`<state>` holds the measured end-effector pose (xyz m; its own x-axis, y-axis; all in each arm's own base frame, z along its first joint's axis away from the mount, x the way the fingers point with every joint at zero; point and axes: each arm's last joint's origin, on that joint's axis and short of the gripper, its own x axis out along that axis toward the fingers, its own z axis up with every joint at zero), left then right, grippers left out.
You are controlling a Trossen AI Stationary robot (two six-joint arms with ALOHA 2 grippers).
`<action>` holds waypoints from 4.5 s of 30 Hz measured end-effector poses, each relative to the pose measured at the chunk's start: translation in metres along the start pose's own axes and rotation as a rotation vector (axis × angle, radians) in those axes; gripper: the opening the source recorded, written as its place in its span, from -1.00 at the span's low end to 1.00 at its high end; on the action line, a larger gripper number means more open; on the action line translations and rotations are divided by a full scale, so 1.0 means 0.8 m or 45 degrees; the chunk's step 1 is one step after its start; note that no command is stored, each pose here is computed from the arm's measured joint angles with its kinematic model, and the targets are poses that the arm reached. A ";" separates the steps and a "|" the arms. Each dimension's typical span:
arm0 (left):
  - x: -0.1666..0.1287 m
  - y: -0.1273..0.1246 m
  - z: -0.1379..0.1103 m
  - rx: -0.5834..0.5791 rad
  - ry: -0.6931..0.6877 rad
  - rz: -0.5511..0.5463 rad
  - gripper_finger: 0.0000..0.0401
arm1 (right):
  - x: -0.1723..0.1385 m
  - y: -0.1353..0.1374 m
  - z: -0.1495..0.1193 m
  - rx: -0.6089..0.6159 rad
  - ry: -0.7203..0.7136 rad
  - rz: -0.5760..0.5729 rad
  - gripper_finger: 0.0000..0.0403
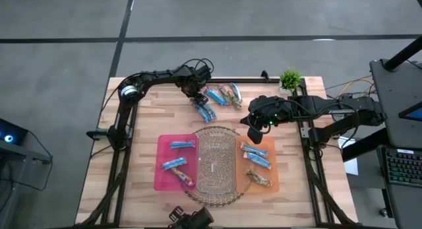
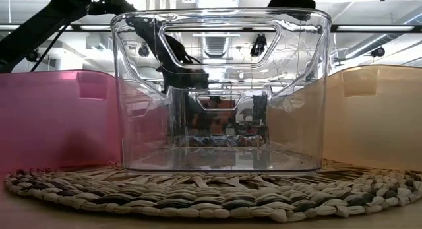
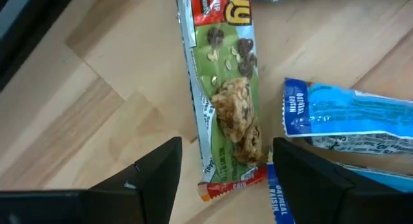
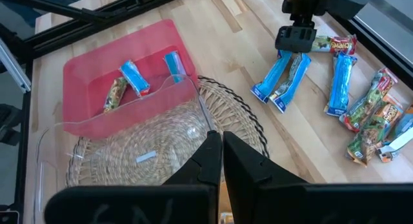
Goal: Pick and place Granola Bars by type
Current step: Put the red granola bar into the pink bin
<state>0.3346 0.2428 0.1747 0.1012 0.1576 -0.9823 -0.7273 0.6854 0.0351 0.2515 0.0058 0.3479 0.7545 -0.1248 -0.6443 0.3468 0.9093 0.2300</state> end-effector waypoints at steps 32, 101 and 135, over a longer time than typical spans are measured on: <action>0.016 -0.001 -0.010 -0.029 0.018 -0.069 0.08 | 0.000 0.000 0.000 0.007 0.000 0.001 -0.96; -0.123 0.002 -0.038 0.018 -0.077 -0.146 -0.62 | 0.000 0.000 0.000 0.004 -0.003 0.003 -0.96; -0.285 -0.149 -0.277 0.945 0.026 -0.455 -0.62 | 0.000 0.000 0.001 -0.052 -0.011 0.004 -0.96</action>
<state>0.2483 -0.0323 0.3536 0.2239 -0.1674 -0.9601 -0.0145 0.9845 -0.1750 0.2520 0.0057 0.3486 0.7606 -0.1255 -0.6370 0.3217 0.9251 0.2017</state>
